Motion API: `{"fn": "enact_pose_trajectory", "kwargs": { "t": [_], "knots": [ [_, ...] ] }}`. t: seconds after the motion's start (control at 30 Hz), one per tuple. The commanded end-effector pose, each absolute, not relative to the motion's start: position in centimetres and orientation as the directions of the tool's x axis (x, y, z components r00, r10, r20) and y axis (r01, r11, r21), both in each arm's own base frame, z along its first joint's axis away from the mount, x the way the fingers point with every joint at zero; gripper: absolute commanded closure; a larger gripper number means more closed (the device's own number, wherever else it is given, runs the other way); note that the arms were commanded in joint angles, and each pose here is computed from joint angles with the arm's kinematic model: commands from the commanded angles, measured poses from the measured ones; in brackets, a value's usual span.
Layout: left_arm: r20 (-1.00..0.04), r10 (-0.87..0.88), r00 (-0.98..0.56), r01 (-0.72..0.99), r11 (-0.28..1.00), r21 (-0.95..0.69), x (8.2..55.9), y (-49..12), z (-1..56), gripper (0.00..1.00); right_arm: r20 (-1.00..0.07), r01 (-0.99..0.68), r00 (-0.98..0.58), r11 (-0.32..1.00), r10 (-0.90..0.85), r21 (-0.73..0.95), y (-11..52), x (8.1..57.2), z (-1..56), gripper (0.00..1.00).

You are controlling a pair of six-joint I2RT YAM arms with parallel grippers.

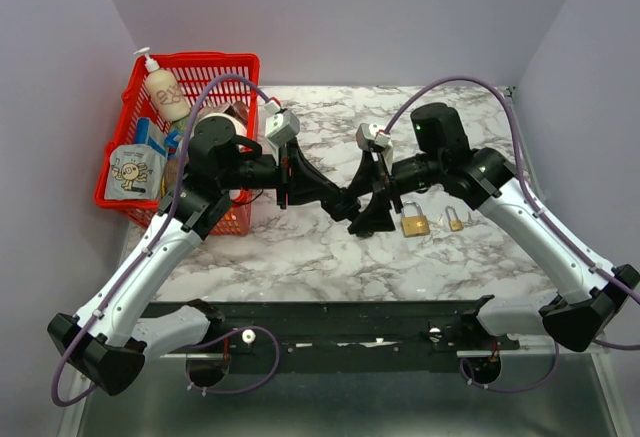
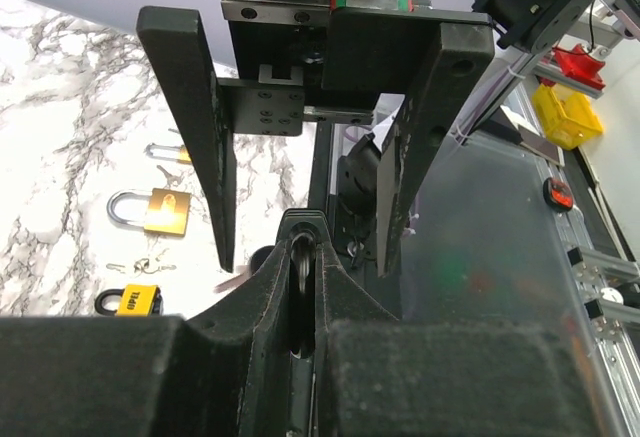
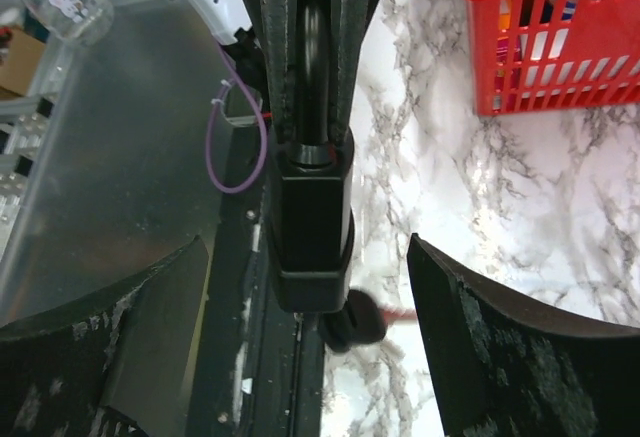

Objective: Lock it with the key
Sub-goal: Lock the lock.

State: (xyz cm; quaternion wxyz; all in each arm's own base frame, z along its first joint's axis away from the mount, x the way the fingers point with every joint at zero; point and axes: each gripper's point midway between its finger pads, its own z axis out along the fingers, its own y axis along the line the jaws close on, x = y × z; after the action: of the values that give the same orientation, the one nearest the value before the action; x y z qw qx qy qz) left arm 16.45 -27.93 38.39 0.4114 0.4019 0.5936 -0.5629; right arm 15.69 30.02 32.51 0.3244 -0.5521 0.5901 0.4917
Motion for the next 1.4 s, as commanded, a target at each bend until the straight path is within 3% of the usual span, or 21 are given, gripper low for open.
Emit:
{"fn": "enact_pose_trajectory", "kwargs": {
  "t": [0.0,0.27,0.37,0.47,0.5,0.6,0.67,0.7,0.8,0.9,1.17,1.37],
  "knots": [
    [-0.964,-0.048,-0.262,0.965,-0.018,-0.261,15.8,-28.1,41.4,1.00,-0.937,-0.961,-0.188,-0.141,-0.294,0.237,30.6,15.4,33.8,0.19],
    [-0.958,-0.057,-0.280,0.960,-0.018,-0.280,16.1,-28.3,41.4,1.00,-0.933,-0.954,-0.222,-0.136,-0.284,0.269,31.0,15.6,33.6,0.35],
    [-0.954,-0.060,-0.293,0.956,-0.010,-0.293,16.3,-28.3,41.3,1.00,-0.931,-0.951,-0.230,-0.135,-0.283,0.277,31.1,15.7,33.4,0.50],
    [-0.942,-0.085,-0.324,0.942,0.059,-0.329,17.8,-28.5,41.2,1.00,-0.924,-0.951,-0.252,-0.101,-0.288,0.291,31.3,16.2,33.1,0.84],
    [-0.931,-0.088,-0.355,0.925,0.112,-0.363,18.6,-28.4,40.6,0.95,-0.924,-0.954,-0.255,-0.082,-0.283,0.289,31.4,16.6,33.1,0.99],
    [-0.885,-0.142,-0.443,0.837,0.289,-0.465,22.1,-27.7,39.5,0.54,-0.913,-0.955,-0.293,0.043,-0.285,0.293,31.3,18.5,32.4,0.99],
    [-0.840,-0.200,-0.504,0.740,0.402,-0.539,24.3,-27.1,38.7,0.42,-0.902,-0.942,-0.333,0.145,-0.274,0.303,31.1,19.9,31.8,0.99],
    [-0.825,-0.238,-0.513,0.690,0.458,-0.561,25.6,-26.3,38.3,0.30,-0.905,-0.930,-0.336,0.244,-0.262,0.274,30.8,21.7,31.1,0.99],
    [-0.751,-0.347,-0.563,0.585,0.475,-0.658,27.0,-25.7,37.6,0.22,-0.921,-0.890,-0.335,0.388,-0.200,0.239,30.2,24.2,31.2,0.99],
    [-0.674,-0.411,-0.613,0.513,0.441,-0.736,27.5,-26.0,37.1,0.02,-0.922,-0.847,-0.349,0.478,-0.167,0.234,29.8,25.9,31.3,0.99],
    [-0.578,-0.490,-0.653,0.367,0.462,-0.807,29.4,-27.6,35.6,0.03,-0.921,-0.769,-0.381,0.582,-0.084,0.265,29.6,28.1,31.7,0.99],
    [-0.588,-0.467,-0.660,0.368,0.481,-0.796,29.1,-29.2,35.2,0.16,-0.919,-0.770,-0.389,0.574,-0.072,0.280,30.0,28.1,31.8,0.99]
  ]
}}
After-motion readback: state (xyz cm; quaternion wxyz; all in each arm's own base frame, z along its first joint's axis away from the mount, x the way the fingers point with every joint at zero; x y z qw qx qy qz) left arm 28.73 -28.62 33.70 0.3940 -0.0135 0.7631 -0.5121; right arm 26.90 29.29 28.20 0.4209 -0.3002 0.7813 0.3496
